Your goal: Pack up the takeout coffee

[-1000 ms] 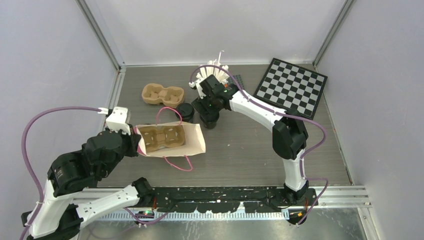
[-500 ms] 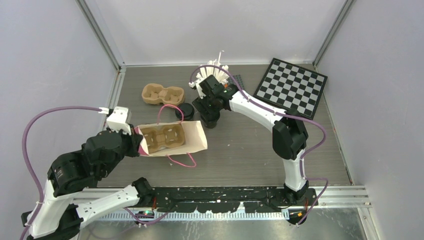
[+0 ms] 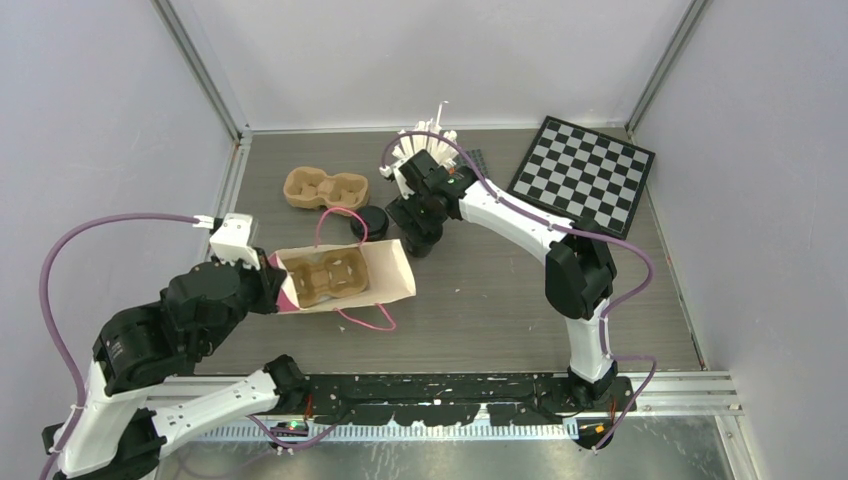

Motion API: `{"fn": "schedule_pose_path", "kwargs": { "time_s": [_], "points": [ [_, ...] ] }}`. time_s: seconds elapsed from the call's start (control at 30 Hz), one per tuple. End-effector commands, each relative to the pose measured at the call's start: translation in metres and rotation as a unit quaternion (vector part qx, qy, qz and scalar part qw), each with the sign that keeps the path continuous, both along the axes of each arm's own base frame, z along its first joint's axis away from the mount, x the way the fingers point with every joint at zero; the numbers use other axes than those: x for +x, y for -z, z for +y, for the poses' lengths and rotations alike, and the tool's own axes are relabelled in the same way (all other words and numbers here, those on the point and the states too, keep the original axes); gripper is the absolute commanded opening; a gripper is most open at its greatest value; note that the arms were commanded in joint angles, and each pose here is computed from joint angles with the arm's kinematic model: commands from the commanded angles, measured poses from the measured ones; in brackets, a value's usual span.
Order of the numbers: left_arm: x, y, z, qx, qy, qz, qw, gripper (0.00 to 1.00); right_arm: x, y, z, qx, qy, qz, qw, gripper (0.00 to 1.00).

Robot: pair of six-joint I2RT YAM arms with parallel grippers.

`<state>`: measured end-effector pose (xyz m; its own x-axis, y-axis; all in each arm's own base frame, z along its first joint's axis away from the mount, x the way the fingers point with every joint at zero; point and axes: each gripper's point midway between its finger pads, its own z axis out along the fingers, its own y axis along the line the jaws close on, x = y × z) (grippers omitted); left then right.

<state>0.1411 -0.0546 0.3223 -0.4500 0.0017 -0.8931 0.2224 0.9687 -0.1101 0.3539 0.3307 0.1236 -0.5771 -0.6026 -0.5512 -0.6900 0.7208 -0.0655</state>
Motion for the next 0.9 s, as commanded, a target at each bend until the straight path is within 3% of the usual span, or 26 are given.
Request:
{"fn": "schedule_pose_path", "kwargs": {
  "time_s": [0.0,0.87],
  "points": [
    [0.000,-0.016,0.004,-0.038,-0.014,-0.022,0.999,0.00,0.007,-0.048,0.009,0.040,0.003,-0.040,0.998,0.85],
    [-0.003,-0.015,0.010,-0.031,-0.013,-0.025,0.999,0.00,0.010,-0.030,0.026,0.052,-0.010,-0.018,0.998,0.92]
  ]
}}
